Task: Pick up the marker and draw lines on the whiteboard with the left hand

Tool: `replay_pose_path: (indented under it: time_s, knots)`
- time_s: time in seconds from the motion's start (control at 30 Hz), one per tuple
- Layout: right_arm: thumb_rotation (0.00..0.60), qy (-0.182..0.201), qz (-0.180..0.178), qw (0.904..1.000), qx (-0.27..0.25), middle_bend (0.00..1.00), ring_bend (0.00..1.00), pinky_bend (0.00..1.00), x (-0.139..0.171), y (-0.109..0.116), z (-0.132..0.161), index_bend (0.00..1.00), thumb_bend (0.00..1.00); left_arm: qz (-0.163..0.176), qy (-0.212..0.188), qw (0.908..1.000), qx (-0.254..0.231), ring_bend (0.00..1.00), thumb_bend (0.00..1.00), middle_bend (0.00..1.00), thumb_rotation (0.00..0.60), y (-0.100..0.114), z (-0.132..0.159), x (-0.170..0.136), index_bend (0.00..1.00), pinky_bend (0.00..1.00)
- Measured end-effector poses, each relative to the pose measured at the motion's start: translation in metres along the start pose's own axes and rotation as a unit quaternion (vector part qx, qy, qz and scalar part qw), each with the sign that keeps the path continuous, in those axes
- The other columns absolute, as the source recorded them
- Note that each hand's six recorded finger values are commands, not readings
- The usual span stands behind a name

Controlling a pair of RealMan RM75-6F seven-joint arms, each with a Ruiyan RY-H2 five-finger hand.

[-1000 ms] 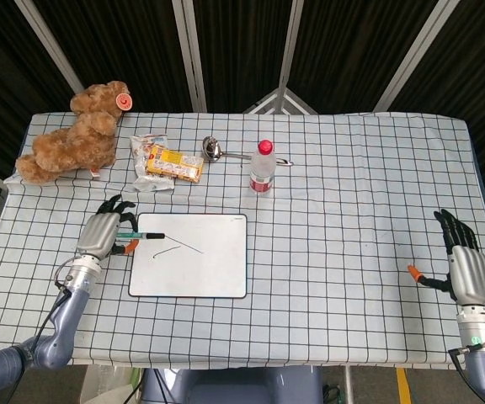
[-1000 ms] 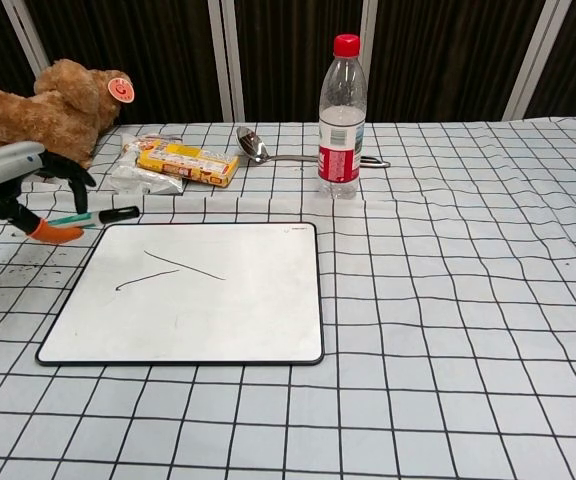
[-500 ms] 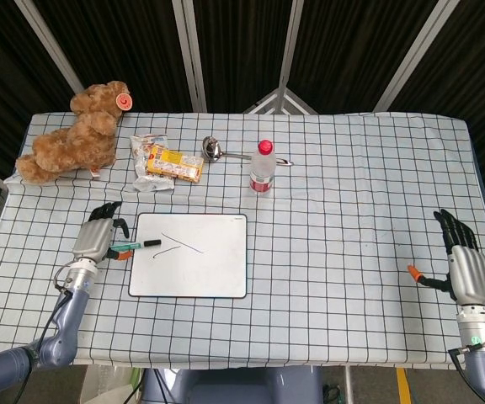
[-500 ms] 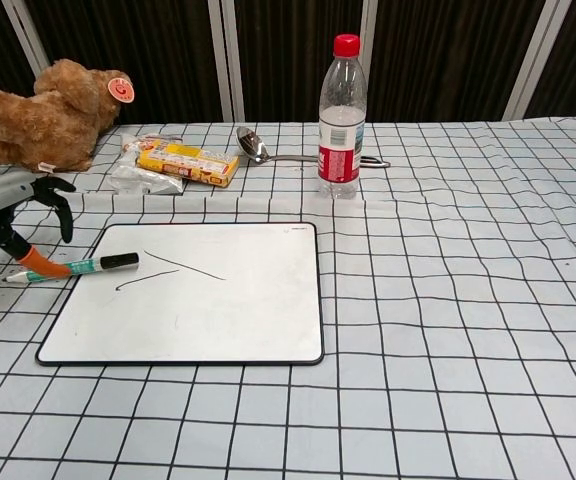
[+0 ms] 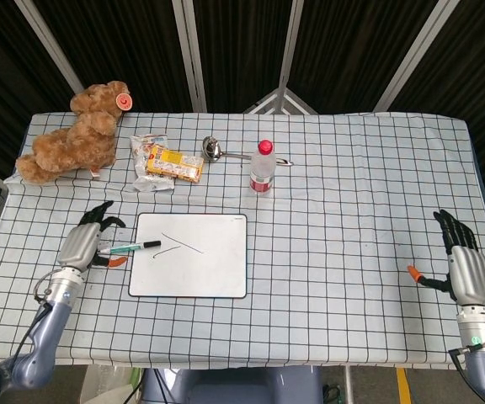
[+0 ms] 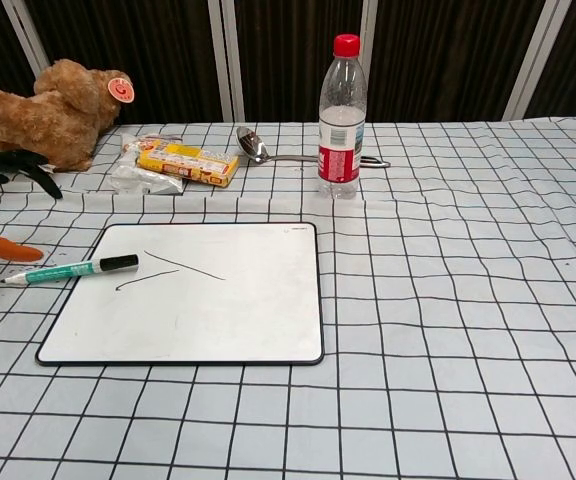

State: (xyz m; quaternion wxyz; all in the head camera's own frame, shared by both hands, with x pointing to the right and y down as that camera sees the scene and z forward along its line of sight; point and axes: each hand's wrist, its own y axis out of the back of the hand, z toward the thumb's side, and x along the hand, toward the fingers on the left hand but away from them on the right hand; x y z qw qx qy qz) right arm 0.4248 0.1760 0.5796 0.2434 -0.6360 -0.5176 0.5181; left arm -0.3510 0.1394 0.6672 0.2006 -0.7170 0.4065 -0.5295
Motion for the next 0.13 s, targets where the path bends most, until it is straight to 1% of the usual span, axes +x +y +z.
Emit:
replay_pose_path:
  time_s: [0.13]
  knots:
    - [0.600,0.007,-0.004,1.0000,0.005,0.00,0.00,0.00,0.000,0.001,0.002,0.00,0.21,0.029,0.000,0.9992,0.030,0.00,0.04,0.00,0.600,0.024,-0.014,-0.026,0.00,0.00]
